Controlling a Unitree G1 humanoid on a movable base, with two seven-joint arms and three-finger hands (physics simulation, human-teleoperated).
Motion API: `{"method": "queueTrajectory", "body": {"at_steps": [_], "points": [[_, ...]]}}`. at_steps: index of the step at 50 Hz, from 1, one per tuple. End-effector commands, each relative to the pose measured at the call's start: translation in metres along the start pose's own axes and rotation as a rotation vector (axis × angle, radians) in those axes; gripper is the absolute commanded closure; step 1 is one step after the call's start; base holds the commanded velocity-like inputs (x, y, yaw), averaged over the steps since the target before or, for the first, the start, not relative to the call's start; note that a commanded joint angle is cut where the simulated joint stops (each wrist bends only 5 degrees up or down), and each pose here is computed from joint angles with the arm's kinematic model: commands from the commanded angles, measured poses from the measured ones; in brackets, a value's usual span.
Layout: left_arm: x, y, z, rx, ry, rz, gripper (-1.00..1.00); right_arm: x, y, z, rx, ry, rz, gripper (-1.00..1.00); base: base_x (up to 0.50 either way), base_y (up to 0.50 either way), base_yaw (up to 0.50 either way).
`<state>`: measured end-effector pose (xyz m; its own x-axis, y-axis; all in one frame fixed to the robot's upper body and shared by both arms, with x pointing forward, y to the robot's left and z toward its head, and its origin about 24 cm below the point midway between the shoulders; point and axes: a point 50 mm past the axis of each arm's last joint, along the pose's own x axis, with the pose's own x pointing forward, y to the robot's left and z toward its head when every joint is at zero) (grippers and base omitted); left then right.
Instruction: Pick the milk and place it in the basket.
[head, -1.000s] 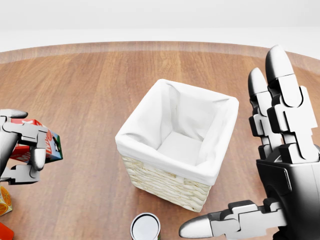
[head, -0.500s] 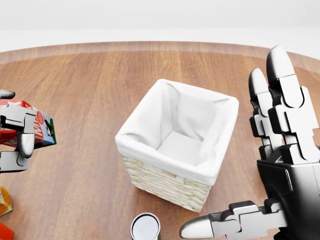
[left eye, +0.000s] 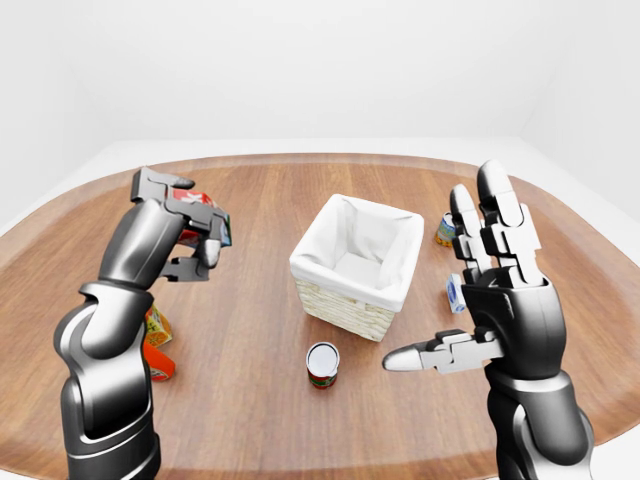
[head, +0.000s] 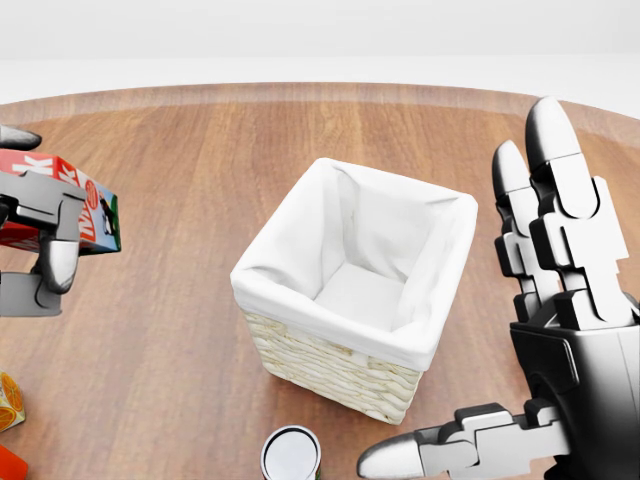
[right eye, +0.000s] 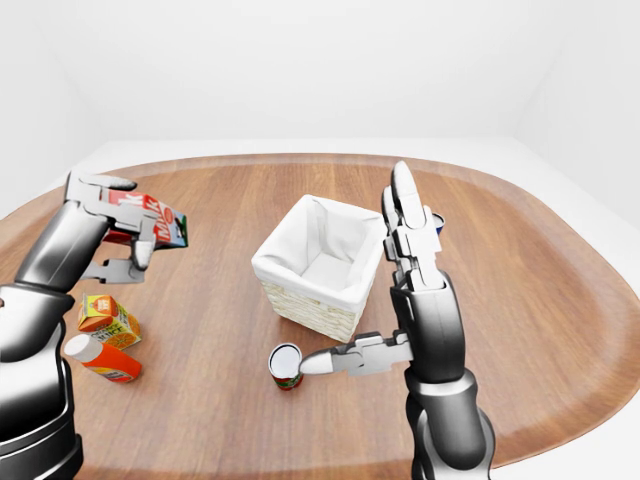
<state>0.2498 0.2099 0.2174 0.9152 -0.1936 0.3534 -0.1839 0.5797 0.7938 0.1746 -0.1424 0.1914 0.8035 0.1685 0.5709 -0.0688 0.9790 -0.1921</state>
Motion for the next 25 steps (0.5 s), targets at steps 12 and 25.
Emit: {"method": "queueTrajectory", "body": {"at_steps": [12, 25], "points": [[0.006, 0.013, 0.028, 0.04, -0.123, 0.052, 1.0, -0.001, 0.0, -0.001, 0.003, 0.007, 0.0, -1.0, 0.0, 0.0, 0.0], [0.012, 0.018, 0.051, 0.081, -0.214, 0.053, 1.0, -0.001, -0.001, 0.001, 0.0, -0.004, -0.003, -1.0, 0.0, 0.0, 0.0]]}}
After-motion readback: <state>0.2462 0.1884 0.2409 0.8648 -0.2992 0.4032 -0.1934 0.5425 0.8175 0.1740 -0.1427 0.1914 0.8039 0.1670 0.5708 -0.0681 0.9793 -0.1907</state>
